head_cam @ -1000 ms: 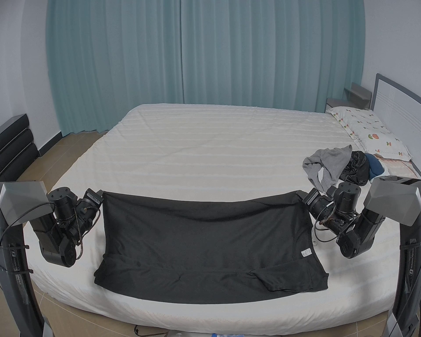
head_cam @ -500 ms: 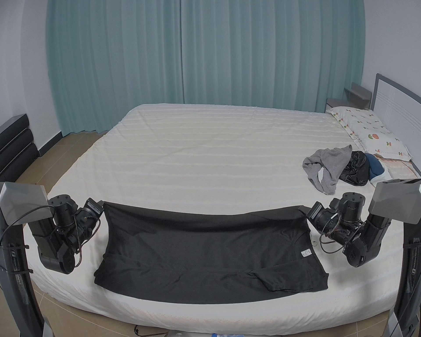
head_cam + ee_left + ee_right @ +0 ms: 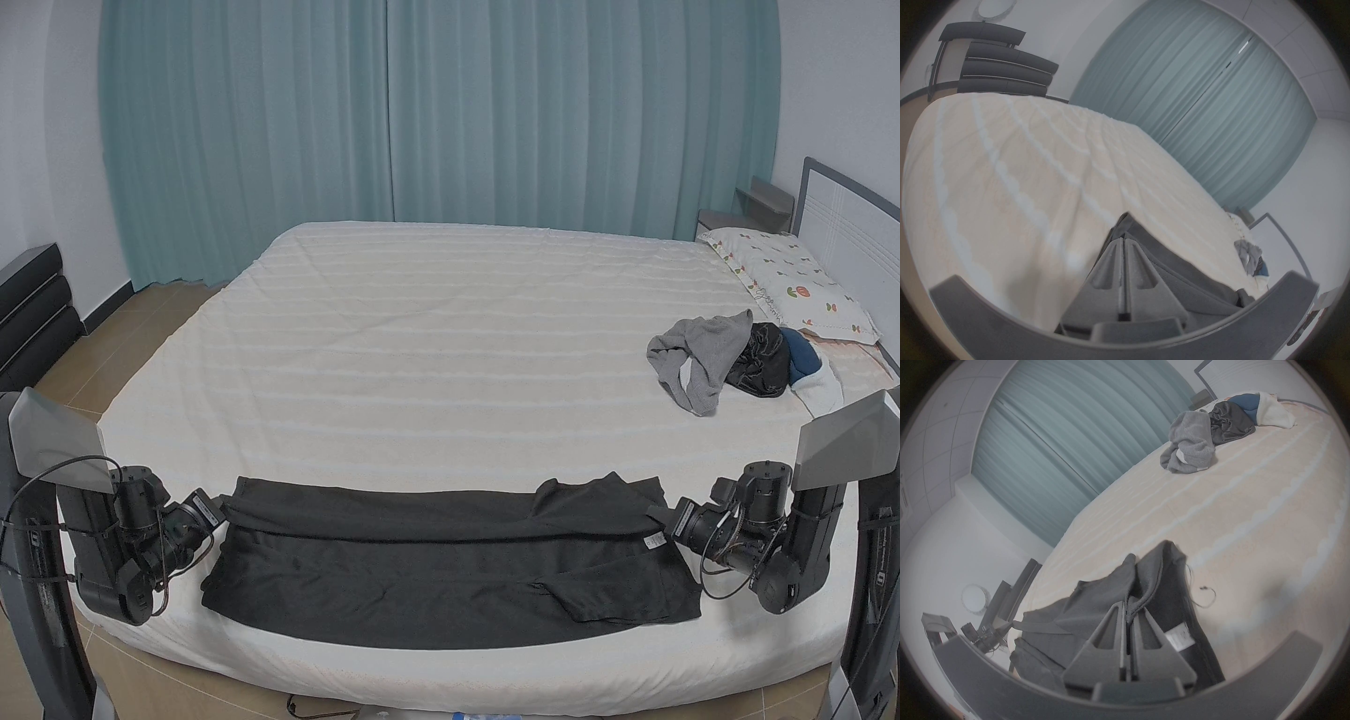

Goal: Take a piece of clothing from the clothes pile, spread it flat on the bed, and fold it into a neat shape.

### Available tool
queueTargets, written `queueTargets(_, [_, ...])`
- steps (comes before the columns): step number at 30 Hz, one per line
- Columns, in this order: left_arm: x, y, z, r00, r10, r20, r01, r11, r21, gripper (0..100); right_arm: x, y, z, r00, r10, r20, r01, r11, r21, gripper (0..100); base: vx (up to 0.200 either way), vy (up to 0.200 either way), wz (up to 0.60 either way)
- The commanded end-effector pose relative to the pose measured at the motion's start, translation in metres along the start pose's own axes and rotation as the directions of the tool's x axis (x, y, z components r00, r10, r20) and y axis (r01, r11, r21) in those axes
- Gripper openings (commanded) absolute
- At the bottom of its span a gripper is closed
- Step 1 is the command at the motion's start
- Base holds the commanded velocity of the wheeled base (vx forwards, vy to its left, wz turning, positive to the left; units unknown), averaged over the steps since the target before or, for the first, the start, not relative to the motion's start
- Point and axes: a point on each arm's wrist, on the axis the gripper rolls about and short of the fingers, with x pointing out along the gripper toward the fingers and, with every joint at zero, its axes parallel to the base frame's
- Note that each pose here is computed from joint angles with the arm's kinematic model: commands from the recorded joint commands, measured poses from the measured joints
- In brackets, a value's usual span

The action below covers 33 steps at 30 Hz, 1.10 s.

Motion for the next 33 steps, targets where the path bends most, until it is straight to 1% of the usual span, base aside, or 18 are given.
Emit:
queueTargets(1, [-0.006,0.009,-0.012,0.998,0.036,-0.049,-0.036,0.999,0.014,0,-0.005,-0.011,-0.019,0.996,-0.044,-0.072,0.044,0.999,-0.004,0,0.000,0.000,0.00])
queueTargets(4, [-0.009,0.009,-0.012,0.998,0.037,-0.052,-0.036,0.999,0.013,0,-0.007,-0.011,-0.016,0.997,-0.046,-0.062,0.046,0.999,-0.002,0,0.000,0.000,0.00])
queueTargets(7, [-0.013,0.009,-0.013,0.997,0.029,-0.075,-0.028,1.000,0.011,0,-0.010,-0.011,-0.016,0.997,-0.050,-0.059,0.050,0.999,-0.002,0,0.000,0.000,0.00])
queueTargets(12, [-0.017,0.008,-0.012,0.997,0.022,-0.077,-0.020,1.000,0.022,0,-0.015,-0.010,-0.015,0.997,-0.053,-0.061,0.053,0.999,-0.007,0,0.000,0.000,0.00])
queueTargets(14, [-0.017,0.008,-0.012,0.997,0.022,-0.077,-0.020,1.000,0.022,0,-0.015,-0.010,-0.015,0.997,-0.053,-0.061,0.053,0.999,-0.007,0,0.000,0.000,0.00])
queueTargets(15, [-0.017,0.011,-0.010,0.997,0.029,-0.074,-0.026,0.999,0.043,0,-0.016,-0.010,-0.015,0.997,-0.052,-0.060,0.052,0.999,-0.007,0,0.000,0.000,0.00])
queueTargets(21, [-0.019,0.015,-0.004,0.998,0.040,-0.050,-0.039,0.999,0.033,0,-0.021,-0.006,-0.006,0.999,-0.037,-0.031,0.037,0.999,0.002,0,0.000,0.000,0.00])
queueTargets(25, [-0.019,0.016,-0.005,0.998,0.044,-0.055,-0.042,0.999,0.030,0,-0.023,-0.007,-0.010,0.998,-0.044,-0.052,0.043,0.999,-0.004,0,0.000,0.000,0.00])
queueTargets(27, [-0.022,0.018,-0.009,0.995,0.057,-0.076,-0.055,0.998,0.032,0,-0.024,-0.009,-0.016,0.996,-0.055,-0.077,0.055,0.998,-0.001,0,0.000,0.000,0.00])
queueTargets(30, [-0.022,0.020,-0.012,0.994,0.065,-0.087,-0.063,0.998,0.032,0,-0.022,-0.013,-0.019,0.994,-0.067,-0.090,0.068,0.998,0.001,0,0.000,0.000,0.00])
queueTargets(33, [-0.024,0.023,-0.017,0.990,0.080,-0.115,-0.076,0.996,0.044,0,-0.019,-0.018,-0.023,0.991,-0.080,-0.104,0.079,0.997,-0.015,0,0.000,0.000,0.00])
